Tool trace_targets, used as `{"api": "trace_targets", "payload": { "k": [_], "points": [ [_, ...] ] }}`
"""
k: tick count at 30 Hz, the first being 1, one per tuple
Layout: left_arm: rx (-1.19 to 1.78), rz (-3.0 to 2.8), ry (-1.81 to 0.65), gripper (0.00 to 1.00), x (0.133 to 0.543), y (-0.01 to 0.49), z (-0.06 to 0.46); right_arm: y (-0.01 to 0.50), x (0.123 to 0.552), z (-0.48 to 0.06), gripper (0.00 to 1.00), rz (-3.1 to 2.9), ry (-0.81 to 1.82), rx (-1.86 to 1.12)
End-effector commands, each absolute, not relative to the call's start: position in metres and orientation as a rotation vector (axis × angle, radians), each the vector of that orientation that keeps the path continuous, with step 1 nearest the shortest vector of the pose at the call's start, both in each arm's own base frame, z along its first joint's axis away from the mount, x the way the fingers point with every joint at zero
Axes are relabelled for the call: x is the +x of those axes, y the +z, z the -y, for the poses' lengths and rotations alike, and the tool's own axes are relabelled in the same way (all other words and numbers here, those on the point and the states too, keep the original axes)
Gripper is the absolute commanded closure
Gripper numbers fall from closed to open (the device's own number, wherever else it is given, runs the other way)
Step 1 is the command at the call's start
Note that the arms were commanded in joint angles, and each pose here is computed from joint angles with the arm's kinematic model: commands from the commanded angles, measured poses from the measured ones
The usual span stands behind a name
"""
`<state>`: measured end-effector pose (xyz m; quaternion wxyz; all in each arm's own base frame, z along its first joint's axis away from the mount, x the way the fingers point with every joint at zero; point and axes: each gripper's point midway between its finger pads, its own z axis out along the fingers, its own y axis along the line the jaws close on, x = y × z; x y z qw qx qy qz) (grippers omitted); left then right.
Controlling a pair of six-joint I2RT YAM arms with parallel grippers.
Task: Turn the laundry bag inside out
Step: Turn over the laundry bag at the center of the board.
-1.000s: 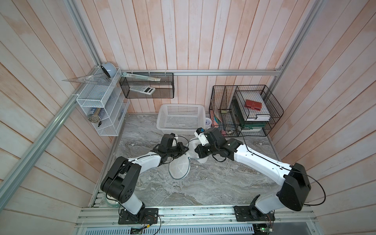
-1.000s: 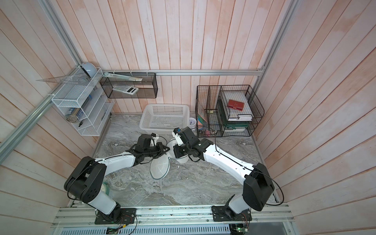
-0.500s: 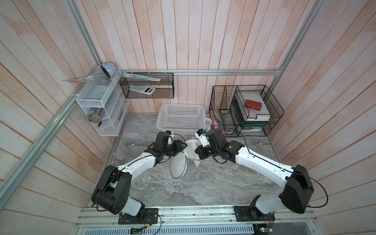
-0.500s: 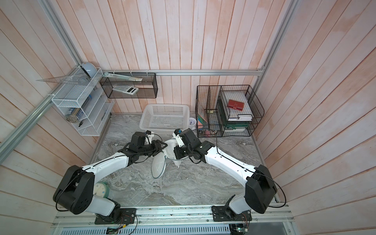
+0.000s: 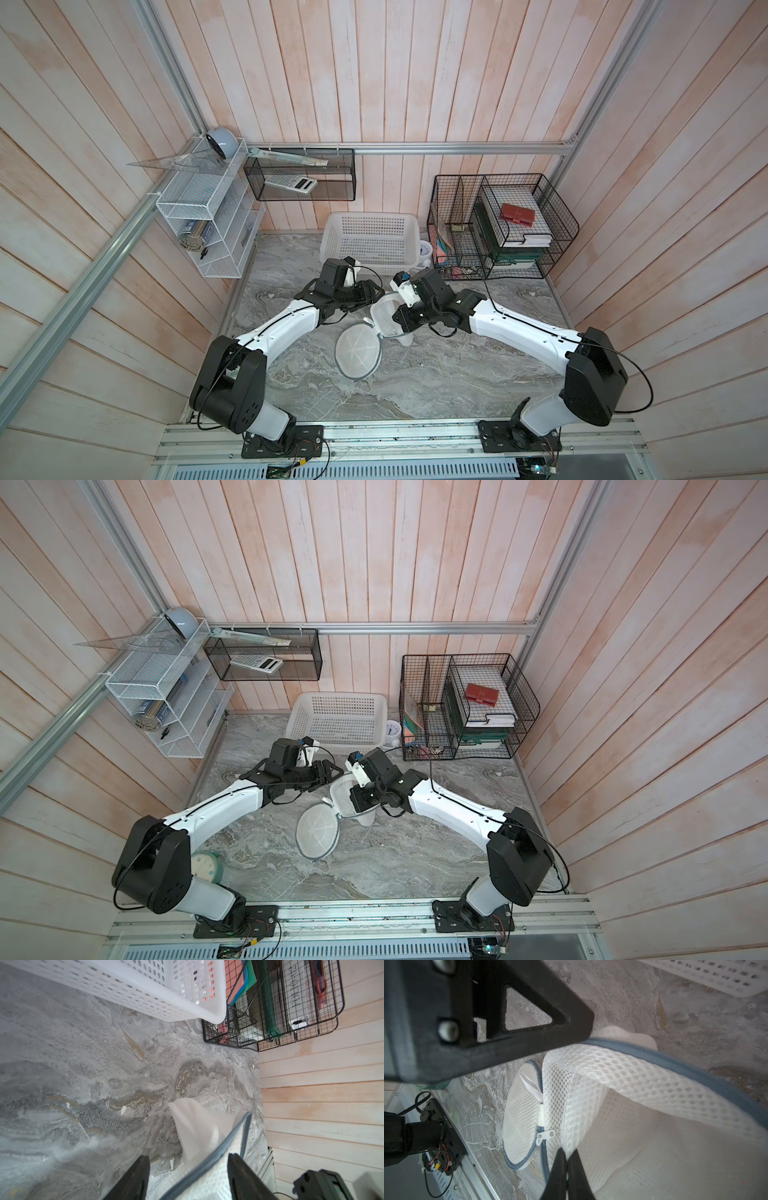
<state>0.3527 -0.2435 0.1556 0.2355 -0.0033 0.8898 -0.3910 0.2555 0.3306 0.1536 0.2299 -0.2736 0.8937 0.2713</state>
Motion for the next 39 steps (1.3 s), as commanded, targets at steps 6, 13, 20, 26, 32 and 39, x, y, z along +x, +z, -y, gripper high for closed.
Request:
{"api": "trace_targets", "payload": {
  "k": [6,13,20,26,32,39],
  "points": [
    [0.176,-2.482,-1.201,0.53,0.339,0.152,0.267,0.161,0.252,-0.336,1.00,-2.446,0.766,-0.799],
    [0.115,-2.531,-1.099,1.00,0.347,0.132,0.257,0.163,0.252,-0.335,1.00,-2.441,0.761,-0.793],
    [-0.151,-2.566,-0.917,1.00,0.374,0.107,0.214,0.168,0.255,-0.331,1.00,-2.407,0.750,-0.773],
    [-0.305,-2.594,-0.734,0.87,0.374,0.096,0.181,0.168,0.257,-0.336,1.00,-2.381,0.766,-0.774],
    [-0.419,-2.509,-0.812,0.46,0.361,0.145,0.176,0.155,0.267,-0.340,1.00,-2.380,0.714,-0.768],
    [-0.621,-2.468,-0.923,0.47,0.325,0.178,0.170,0.145,0.276,-0.348,1.00,-2.351,0.679,-0.765]
  ]
}}
